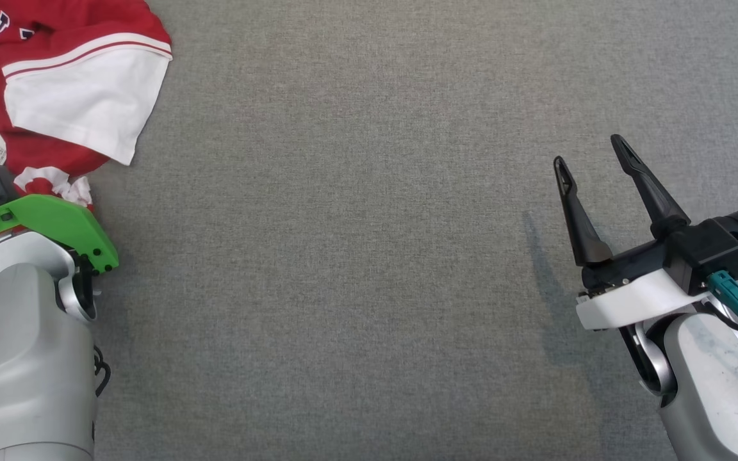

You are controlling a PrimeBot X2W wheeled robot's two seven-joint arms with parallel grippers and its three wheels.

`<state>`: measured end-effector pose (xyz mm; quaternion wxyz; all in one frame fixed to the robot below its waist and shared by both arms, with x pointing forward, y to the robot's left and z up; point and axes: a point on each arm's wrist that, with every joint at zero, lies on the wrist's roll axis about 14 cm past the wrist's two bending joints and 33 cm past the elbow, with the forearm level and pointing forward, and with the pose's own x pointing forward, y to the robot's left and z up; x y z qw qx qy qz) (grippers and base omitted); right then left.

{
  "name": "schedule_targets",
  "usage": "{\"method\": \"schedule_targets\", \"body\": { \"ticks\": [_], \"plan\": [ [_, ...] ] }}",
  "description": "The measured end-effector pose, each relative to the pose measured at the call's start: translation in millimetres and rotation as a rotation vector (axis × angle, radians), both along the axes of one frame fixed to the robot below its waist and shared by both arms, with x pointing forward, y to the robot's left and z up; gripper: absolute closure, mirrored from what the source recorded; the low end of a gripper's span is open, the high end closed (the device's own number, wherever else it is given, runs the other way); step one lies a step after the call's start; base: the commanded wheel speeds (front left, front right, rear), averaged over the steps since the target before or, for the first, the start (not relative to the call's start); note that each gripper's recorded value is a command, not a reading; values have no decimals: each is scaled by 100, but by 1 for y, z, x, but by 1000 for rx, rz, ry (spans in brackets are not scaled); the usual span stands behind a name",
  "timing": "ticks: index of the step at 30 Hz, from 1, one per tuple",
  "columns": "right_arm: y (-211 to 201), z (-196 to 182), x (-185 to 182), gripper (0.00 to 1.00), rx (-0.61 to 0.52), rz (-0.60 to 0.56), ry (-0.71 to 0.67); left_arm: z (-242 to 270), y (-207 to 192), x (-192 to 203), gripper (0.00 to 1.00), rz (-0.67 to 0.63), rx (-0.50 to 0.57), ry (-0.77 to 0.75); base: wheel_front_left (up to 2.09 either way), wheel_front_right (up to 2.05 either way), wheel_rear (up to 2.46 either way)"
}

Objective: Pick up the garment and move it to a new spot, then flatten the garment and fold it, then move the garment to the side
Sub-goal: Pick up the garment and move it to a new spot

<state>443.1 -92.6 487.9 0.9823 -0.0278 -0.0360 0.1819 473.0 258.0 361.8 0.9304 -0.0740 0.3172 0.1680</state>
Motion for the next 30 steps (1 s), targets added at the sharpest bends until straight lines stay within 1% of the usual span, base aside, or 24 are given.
{"method": "schedule_targets", "body": {
  "ticks": [8,13,18,25,30],
  "plan": [
    [2,8,0,0,6,-1,-18,27,-13,11,100,-29,17,-118,0,0,0],
    [5,17,-2,0,18,-6,-33,57,-17,17,100,-51,45,-235,0,0,0],
    [10,28,-7,0,43,-5,-51,95,-28,24,100,-106,54,-378,0,0,0],
    [12,46,-17,0,68,-22,-83,151,-67,30,100,-271,47,-564,0,0,0],
    [2,58,-28,0,70,-52,-108,186,-102,30,100,-395,8,-673,0,0,0]
  ]
}}
